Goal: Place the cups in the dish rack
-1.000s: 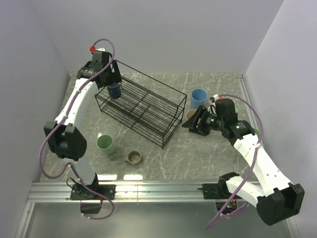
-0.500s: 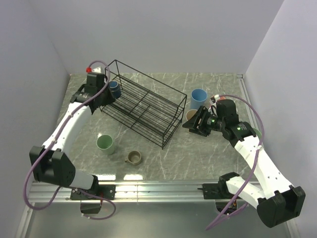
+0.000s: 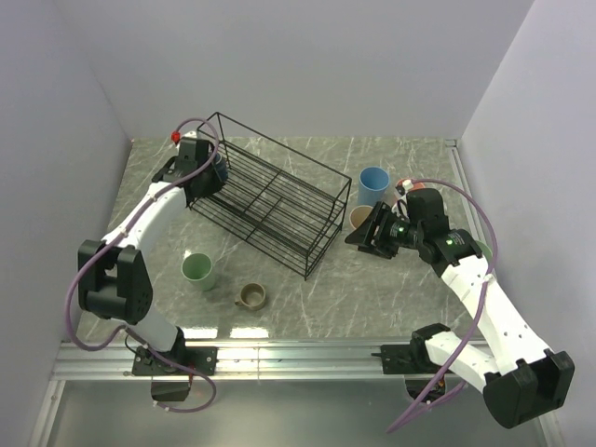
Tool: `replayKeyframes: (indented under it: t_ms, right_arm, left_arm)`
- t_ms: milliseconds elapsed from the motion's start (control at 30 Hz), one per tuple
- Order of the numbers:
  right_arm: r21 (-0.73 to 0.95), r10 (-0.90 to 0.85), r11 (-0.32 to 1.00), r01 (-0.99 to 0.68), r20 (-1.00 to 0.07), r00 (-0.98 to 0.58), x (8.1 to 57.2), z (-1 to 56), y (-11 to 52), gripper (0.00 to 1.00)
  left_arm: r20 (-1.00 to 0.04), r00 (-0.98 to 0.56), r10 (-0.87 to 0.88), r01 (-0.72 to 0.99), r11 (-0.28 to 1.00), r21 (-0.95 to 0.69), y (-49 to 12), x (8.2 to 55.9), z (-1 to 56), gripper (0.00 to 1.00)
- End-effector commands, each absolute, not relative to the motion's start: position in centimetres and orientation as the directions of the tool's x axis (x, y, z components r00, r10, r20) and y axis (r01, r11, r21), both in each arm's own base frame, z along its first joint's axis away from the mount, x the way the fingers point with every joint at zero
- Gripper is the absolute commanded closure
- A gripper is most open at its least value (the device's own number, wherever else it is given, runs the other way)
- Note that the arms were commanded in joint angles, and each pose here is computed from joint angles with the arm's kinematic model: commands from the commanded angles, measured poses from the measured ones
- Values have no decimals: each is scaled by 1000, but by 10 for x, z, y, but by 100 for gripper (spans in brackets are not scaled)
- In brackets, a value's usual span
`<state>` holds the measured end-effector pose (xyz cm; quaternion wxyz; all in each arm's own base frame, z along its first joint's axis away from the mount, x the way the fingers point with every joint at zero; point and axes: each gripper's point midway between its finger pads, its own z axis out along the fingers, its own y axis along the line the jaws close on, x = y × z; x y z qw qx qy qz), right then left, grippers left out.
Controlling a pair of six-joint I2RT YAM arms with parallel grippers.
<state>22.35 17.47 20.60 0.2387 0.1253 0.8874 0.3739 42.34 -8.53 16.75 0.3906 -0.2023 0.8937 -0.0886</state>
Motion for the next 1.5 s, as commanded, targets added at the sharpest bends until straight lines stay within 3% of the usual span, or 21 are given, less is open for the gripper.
replayKeyframes:
  t_ms: [0, 700, 1167, 1333, 1400, 1467]
  right_arm:
    - [716, 393, 698, 14, -367, -843, 225, 212, 171, 43]
    - [716, 393, 698, 27, -352, -849, 237, 203, 171, 43]
    - [714, 392, 700, 28, -351, -850, 240, 199, 170, 43]
    - [696, 353, 717, -47, -420, -836, 241, 213, 169, 43]
    - [664, 336, 744, -79, -473, -814, 242, 223, 167, 42]
    - [602, 232, 769, -217, -579, -782, 235, 246, 181, 41]
  left_arm:
    - [-701, -553, -451, -330, 891, -312, -79, 446, 177, 100]
    - [-746, -484, -458, -359, 881, -307, -73, 480, 198, 100]
    - [-691, -508, -514, -366, 855, -367, -64, 447, 190, 100]
    - [-732, -443, -518, -341, 852, -397, -57, 426, 232, 100]
    - [-754, -415, -510, -341, 855, -390, -51, 418, 248, 100]
    - [-765, -399, -506, -344, 856, -386, -45, 403, 265, 100]
